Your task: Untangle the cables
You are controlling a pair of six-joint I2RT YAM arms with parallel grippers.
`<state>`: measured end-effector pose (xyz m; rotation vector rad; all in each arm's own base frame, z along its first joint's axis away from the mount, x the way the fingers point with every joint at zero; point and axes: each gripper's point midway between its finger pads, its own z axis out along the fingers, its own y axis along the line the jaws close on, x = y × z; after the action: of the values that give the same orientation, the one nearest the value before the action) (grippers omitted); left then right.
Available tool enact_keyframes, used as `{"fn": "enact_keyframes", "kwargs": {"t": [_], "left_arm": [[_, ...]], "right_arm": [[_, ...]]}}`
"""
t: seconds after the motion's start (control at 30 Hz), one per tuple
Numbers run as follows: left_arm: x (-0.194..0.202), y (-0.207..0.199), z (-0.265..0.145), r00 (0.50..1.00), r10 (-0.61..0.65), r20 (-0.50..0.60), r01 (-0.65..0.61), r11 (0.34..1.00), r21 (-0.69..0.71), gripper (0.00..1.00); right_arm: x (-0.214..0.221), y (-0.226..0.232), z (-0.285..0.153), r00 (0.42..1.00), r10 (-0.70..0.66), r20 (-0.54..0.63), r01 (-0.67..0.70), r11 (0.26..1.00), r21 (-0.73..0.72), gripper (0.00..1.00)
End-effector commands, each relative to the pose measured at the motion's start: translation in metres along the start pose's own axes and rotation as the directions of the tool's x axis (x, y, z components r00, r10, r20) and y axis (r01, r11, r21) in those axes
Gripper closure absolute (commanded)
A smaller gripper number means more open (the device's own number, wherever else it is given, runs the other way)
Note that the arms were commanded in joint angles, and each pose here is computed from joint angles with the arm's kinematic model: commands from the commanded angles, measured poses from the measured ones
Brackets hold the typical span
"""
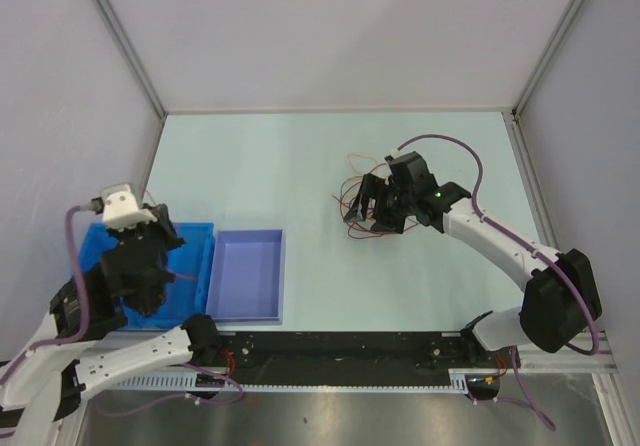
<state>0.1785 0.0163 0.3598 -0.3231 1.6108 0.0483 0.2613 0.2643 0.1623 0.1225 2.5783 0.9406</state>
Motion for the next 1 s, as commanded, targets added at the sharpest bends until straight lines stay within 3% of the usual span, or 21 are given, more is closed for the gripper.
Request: {"fn": "enact_keyframes", "kwargs": {"t": [0.0, 0.1, 0.13, 0.2, 0.4, 0.77, 0.97], "left_arm": [[0.017, -0.024, 0.009, 0.988, 0.136, -0.068, -0.137, 0.991, -0.008, 1.0], [0.034, -0.038, 0.025, 0.949, 0.276, -0.152, -0.272, 0.961, 0.049, 1.0], [0.047, -0.039, 0.037, 0.937, 0.265, -0.227, -0.252, 0.964, 0.084, 1.0], [0.056, -0.021, 0.048, 0.924, 0.225, -0.31, -0.237, 0.972, -0.001, 1.0], [0.036, 0.022, 0.045, 0.977, 0.007, -0.215, -0.048, 0.981, -0.186, 1.0], [0.111, 0.047, 0.048, 0.914, -0.101, -0.393, -0.018, 0.957, -0.289, 1.0], [0.116, 0.051, 0.052, 0.894, -0.138, -0.427, 0.004, 0.954, -0.3, 0.98]], "right_arm": [[0.0, 0.006, 0.007, 1.0, -0.019, -0.004, 0.019, 0.999, -0.025, 0.15], [0.002, 0.008, 0.008, 1.0, -0.026, -0.007, 0.025, 0.999, -0.029, 0.15], [0.002, 0.008, 0.007, 1.0, -0.027, -0.007, 0.027, 0.999, -0.029, 0.16], [0.003, 0.007, 0.008, 0.999, -0.03, -0.011, 0.03, 0.999, -0.027, 0.15], [0.004, 0.005, 0.003, 0.999, -0.043, -0.012, 0.043, 0.999, -0.021, 0.16], [0.008, -0.003, -0.002, 0.998, -0.061, -0.018, 0.062, 0.998, 0.016, 0.15], [0.01, -0.007, -0.002, 0.998, -0.065, -0.02, 0.066, 0.997, 0.038, 0.15]]}}
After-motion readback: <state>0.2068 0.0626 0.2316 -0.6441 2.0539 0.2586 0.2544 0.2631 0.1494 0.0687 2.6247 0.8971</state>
